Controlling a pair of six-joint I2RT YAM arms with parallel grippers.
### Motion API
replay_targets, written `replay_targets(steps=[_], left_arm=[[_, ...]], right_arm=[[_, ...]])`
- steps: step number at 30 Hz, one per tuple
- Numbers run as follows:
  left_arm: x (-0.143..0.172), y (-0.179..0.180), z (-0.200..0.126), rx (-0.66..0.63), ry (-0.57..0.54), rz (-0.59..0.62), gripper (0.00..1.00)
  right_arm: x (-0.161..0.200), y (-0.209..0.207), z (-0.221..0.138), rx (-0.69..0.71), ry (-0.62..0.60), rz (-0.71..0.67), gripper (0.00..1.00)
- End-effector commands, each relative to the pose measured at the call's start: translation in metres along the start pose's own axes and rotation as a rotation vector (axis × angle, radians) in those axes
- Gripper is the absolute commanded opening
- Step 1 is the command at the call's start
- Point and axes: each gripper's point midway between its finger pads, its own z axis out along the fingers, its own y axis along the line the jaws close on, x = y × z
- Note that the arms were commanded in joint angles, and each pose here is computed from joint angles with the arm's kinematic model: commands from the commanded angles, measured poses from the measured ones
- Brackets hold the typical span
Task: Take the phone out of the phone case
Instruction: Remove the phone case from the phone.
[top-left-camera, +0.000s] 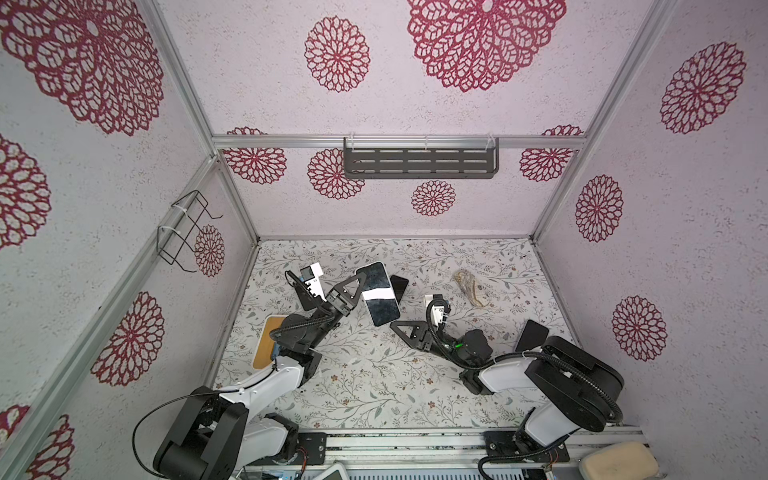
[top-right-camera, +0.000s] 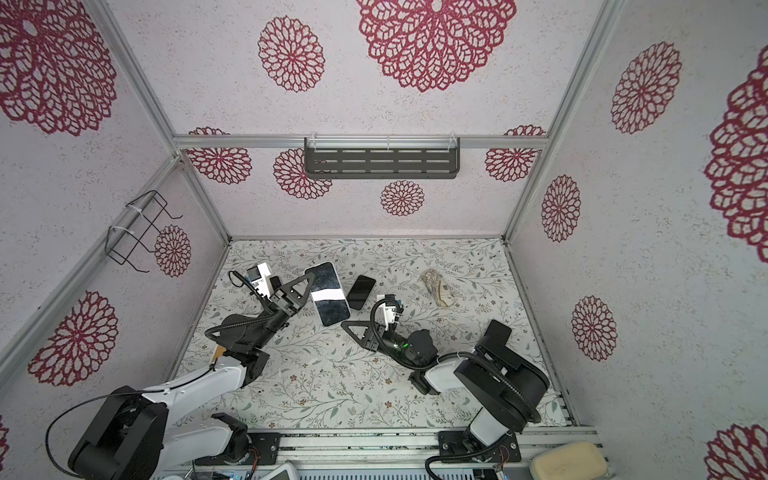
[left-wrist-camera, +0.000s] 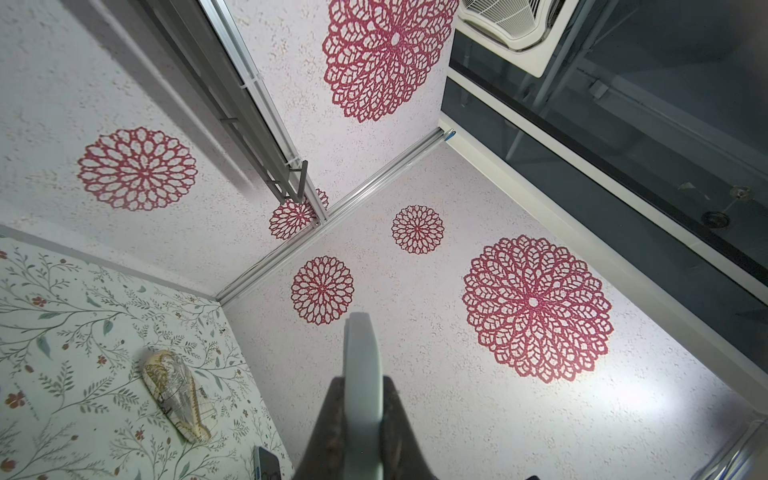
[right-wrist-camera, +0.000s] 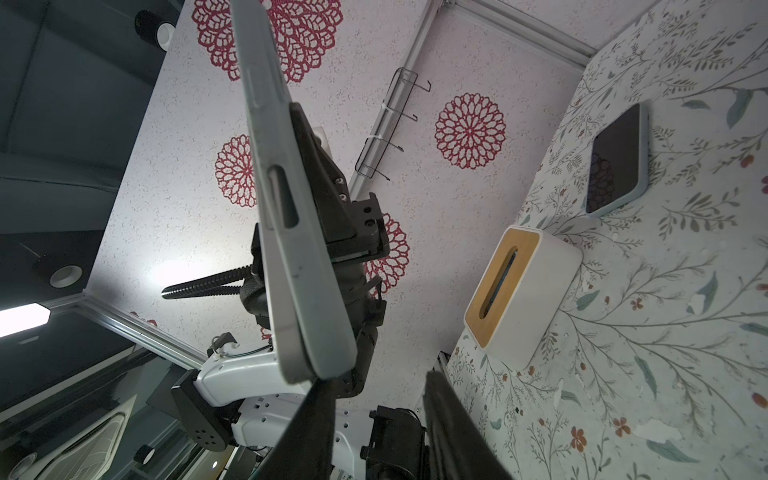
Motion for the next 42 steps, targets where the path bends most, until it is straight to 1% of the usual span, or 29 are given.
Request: replay_targets(steps=[1,15,20,27,37,41,42], left_arm=[[0.004,-0.020,-0.002,0.080,0.009,-0.004,0.00],[0.011,-0.017,-0.005,0.085,0.026,-0.017,0.00],[0.015,-0.012,-0.007,0.069,0.035,-0.017,0.00],[0.015,-0.011,-0.008,0.058,0.044,-0.012,0.00],[0.020,-0.016,-0.006,0.073,0.086,-0.004,0.00],[0.024,-0.011,-0.007,0.053,0.104,0.005,0.00],[0.025,-0.009,-0.007,0.045,0.108,0.007,0.00]], right_arm=[[-0.023,0.037,0.003,-0.127,-0.097,-0.073,0.38],[-0.029,0.038,0.008,-0.135,-0.108,-0.069,0.37],[-0.028,0.042,0.011,-0.151,-0.086,-0.070,0.35],[-0.030,0.038,0.003,-0.135,-0.090,-0.072,0.34],[-0.037,0.042,0.000,-0.145,-0.091,-0.075,0.33],[-0.038,0.043,-0.001,-0.149,-0.082,-0.075,0.33],[-0.038,0.042,-0.001,-0.148,-0.081,-0.074,0.35]])
